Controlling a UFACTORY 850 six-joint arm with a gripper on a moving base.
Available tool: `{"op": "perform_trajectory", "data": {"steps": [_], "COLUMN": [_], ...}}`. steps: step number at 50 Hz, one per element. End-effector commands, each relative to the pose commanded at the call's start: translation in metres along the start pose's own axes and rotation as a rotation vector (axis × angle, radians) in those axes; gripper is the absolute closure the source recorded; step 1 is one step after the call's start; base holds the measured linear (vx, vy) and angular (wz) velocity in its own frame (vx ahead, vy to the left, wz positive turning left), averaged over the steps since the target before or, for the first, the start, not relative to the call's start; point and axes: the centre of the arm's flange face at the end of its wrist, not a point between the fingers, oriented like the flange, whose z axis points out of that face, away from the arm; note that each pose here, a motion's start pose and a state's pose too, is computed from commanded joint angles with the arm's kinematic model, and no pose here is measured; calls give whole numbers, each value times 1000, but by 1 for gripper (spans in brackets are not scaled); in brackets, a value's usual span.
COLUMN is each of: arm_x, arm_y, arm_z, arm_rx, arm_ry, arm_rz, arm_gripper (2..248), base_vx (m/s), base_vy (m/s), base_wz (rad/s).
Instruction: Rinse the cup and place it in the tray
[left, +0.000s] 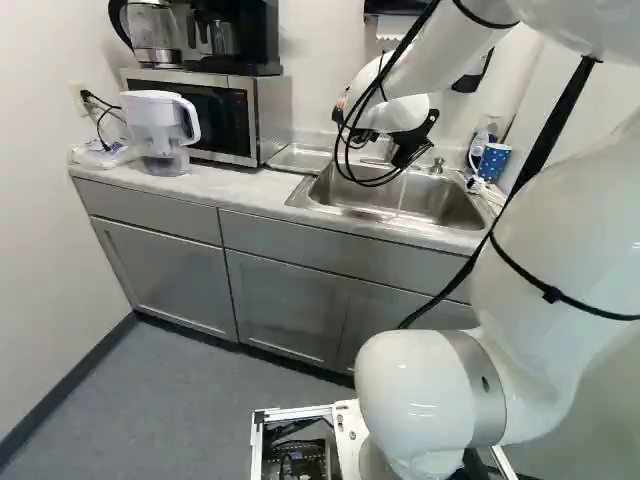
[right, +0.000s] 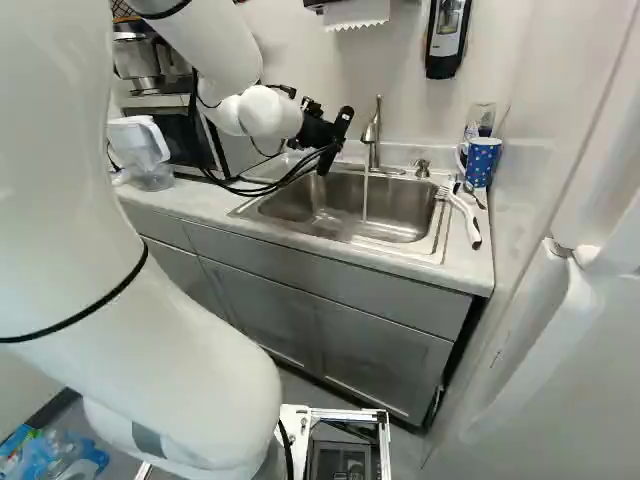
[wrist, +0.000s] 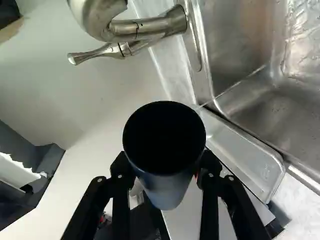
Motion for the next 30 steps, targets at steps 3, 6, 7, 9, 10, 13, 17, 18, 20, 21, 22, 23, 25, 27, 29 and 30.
{"op": "perform_trajectory", "data": {"steps": [3, 6, 7, 9, 10, 13, 17, 18, 20, 21, 22, 23, 25, 27, 29, 30], "arm_x": [0, 0, 0, 0, 0, 0, 0, 0, 0, 0, 0, 0, 0, 0, 0, 0], "arm_y": [0, 0, 0, 0, 0, 0, 0, 0, 0, 0, 0, 0, 0, 0, 0, 0], "arm_z": [0, 0, 0, 0, 0, 0, 0, 0, 0, 0, 0, 0, 0, 0, 0, 0], "arm_rx": [0, 0, 0, 0, 0, 0, 0, 0, 0, 0, 0, 0, 0, 0, 0, 0], "arm_ry": [0, 0, 0, 0, 0, 0, 0, 0, 0, 0, 0, 0, 0, 0, 0, 0], "arm_rz": [0, 0, 0, -3, -6, -25, -59, -68, -87, -97, -108, -118, -138, -159, -180, -192], "arm_gripper": [124, 124, 124, 124, 124, 124, 124, 124, 124, 124, 124, 124, 124, 124, 124, 124], "base_vx": [0, 0, 0, 0, 0, 0, 0, 0, 0, 0, 0, 0, 0, 0, 0, 0], "base_vy": [0, 0, 0, 0, 0, 0, 0, 0, 0, 0, 0, 0, 0, 0, 0, 0], "base_wz": [0, 0, 0, 0, 0, 0, 0, 0, 0, 0, 0, 0, 0, 0, 0, 0]}}
